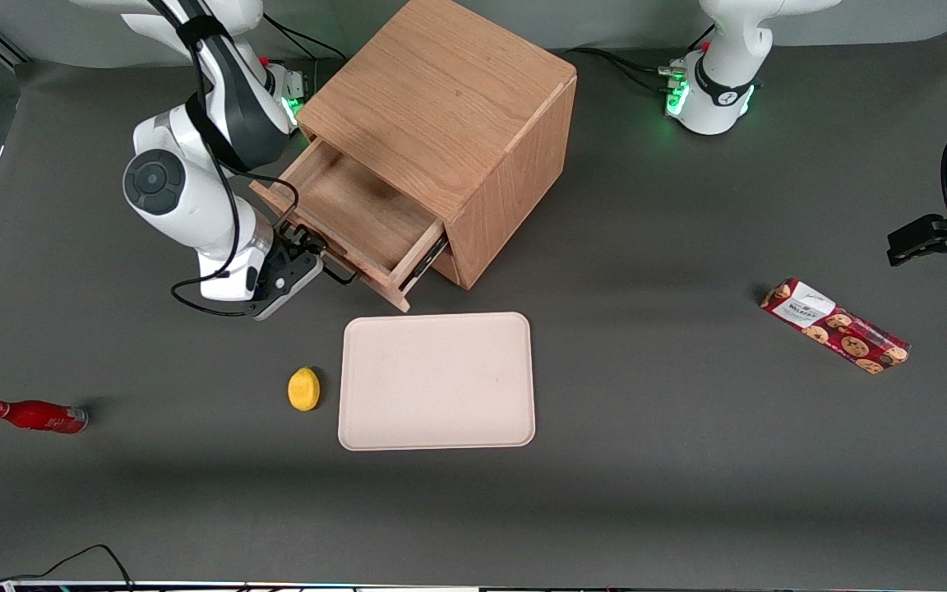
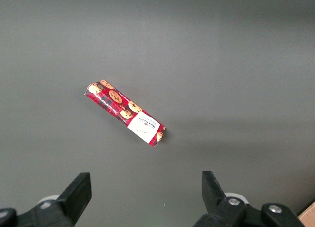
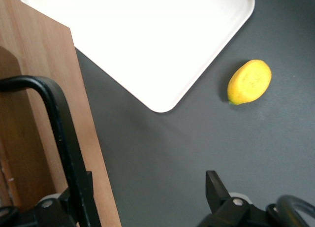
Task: Open upper drawer
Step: 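Pull the handle outward with the right gripper, sliding the drawer open, then keep pulling the drawer further out with the right gripper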
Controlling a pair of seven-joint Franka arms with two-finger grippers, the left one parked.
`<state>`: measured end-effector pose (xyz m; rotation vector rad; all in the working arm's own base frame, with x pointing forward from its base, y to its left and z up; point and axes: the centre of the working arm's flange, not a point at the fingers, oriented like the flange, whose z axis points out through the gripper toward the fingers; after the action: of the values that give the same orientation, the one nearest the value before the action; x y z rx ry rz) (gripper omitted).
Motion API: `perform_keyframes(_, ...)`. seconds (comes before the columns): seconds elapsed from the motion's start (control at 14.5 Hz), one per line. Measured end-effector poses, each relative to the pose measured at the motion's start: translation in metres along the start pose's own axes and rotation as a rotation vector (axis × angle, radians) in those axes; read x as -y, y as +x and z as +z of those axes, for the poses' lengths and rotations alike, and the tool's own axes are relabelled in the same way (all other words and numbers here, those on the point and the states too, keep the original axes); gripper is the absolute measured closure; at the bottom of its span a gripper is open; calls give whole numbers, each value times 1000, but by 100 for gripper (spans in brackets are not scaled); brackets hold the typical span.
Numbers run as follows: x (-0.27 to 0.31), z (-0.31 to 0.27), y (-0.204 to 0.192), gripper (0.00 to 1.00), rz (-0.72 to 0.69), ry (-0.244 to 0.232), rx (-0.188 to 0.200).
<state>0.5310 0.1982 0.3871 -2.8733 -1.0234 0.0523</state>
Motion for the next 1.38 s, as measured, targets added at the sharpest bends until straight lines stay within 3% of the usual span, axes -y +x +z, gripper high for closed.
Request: perform_keyframes(1.38, -83, -5, 11, 0, 80, -33, -27)
